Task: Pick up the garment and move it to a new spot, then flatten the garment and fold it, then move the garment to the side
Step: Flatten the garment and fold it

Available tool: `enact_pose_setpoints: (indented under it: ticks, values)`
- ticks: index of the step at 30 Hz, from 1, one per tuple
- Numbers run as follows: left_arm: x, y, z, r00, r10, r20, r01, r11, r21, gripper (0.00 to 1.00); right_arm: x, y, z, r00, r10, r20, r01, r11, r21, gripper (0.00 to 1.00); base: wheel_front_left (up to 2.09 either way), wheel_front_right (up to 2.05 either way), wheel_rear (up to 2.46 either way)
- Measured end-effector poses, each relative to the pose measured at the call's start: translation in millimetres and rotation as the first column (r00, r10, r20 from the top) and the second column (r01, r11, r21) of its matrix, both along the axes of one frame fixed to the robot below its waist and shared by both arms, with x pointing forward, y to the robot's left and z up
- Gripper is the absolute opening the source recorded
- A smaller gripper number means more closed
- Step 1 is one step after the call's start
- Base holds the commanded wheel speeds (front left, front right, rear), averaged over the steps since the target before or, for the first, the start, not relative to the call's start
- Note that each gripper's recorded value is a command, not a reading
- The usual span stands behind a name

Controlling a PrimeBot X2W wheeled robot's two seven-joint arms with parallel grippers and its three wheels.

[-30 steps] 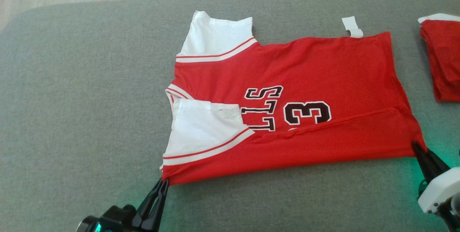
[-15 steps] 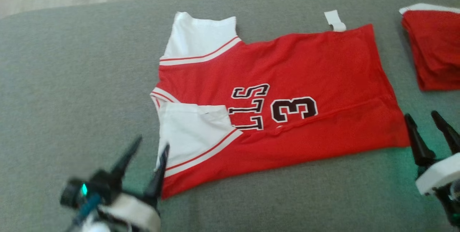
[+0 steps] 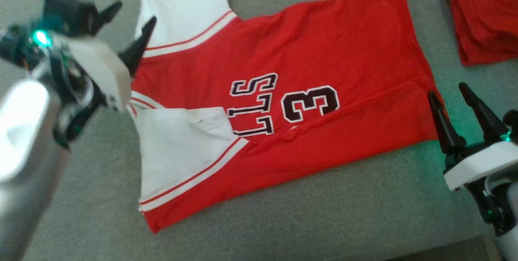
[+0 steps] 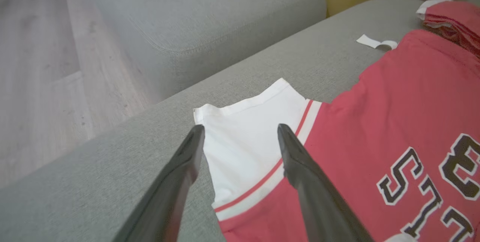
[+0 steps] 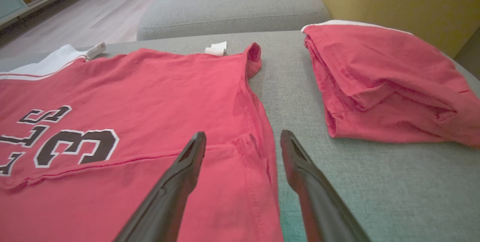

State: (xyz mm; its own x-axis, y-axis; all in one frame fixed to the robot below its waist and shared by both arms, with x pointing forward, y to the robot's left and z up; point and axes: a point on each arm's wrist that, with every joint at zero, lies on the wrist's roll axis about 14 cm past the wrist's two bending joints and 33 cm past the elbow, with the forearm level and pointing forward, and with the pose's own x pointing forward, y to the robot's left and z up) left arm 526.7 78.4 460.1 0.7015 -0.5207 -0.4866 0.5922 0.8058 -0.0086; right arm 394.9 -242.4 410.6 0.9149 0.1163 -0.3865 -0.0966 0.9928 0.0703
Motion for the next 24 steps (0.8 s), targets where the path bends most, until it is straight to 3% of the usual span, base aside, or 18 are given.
enact_pose_setpoints:
  ticks: [3,10,24]
  values:
    - [22,1,-17,0.994,0.007,-0.107,-0.001,0.999,0.053,1.00,-1,-5,-9,1.000,-0.011,-0.029,0.010,1.000,-0.009,1.00,0.00,0.00,0.00]
    - [63,5,-41,0.978,0.037,-0.207,-0.009,0.991,0.136,1.00,-6,-16,-20,0.997,-0.038,-0.068,0.036,0.999,-0.032,1.00,0.00,0.00,0.00]
    - [84,5,-94,0.968,0.009,-0.250,0.057,0.966,0.254,1.00,-15,-35,-39,0.989,-0.093,-0.118,0.087,0.995,-0.056,1.00,0.00,0.00,0.00]
